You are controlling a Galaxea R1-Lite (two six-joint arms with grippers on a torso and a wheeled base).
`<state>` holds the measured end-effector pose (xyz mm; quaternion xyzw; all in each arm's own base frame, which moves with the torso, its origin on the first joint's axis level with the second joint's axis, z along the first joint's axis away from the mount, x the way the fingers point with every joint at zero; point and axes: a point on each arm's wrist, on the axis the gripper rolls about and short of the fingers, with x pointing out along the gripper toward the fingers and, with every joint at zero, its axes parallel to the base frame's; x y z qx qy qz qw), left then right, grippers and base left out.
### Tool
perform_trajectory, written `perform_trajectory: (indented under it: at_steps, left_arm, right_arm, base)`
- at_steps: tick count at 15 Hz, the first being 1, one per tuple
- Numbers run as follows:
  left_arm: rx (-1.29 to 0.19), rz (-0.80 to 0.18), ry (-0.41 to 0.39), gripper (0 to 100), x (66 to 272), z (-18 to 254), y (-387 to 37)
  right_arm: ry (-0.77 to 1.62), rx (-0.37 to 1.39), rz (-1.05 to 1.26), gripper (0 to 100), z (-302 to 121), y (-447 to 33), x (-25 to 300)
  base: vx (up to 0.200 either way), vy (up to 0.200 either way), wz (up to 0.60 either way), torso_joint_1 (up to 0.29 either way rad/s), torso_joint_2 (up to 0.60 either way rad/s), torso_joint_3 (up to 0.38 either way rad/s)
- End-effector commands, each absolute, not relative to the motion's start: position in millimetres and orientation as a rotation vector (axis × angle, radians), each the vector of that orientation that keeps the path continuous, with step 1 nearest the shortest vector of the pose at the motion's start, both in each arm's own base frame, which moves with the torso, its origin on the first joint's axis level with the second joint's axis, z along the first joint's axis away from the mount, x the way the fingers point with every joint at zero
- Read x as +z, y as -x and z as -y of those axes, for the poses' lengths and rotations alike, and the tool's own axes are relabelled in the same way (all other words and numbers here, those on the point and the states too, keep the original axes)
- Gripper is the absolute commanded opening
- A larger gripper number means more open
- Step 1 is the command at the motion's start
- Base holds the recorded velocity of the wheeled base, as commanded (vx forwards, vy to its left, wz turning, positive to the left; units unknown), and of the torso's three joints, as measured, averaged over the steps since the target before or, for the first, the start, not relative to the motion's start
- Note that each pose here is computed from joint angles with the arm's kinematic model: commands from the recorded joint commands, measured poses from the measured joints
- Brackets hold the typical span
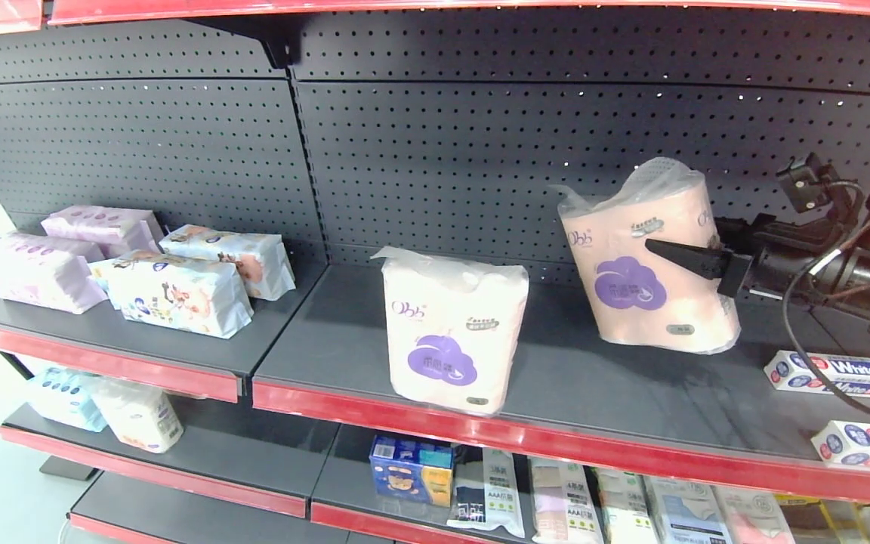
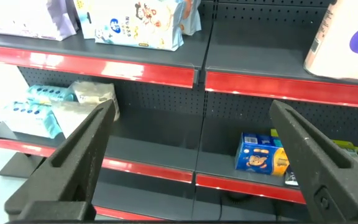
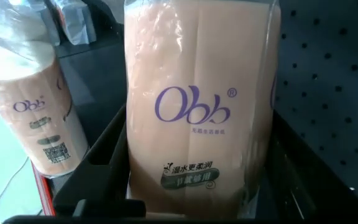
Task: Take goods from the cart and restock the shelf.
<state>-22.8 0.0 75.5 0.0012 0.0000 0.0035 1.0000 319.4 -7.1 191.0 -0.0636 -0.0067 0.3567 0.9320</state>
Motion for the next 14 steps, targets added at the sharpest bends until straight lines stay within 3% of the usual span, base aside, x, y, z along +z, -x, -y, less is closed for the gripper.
perform_trajectory:
  at_steps: [1,14]
  left_arm:
    - [0.008,-0.002,-0.002,100,76,0,23]
    - [0.008,-0.002,-0.002,100,76,0,23]
  right_arm:
    - [0.111,0.739,-0.007,0,6,-333,181]
    - [0.034,0.879,0.012,0,-46,-384,180]
  base:
    - [0.000,0.000,0.00,0.000,0.00,0.000]
    - [0.000,0.000,0.00,0.000,0.00,0.000]
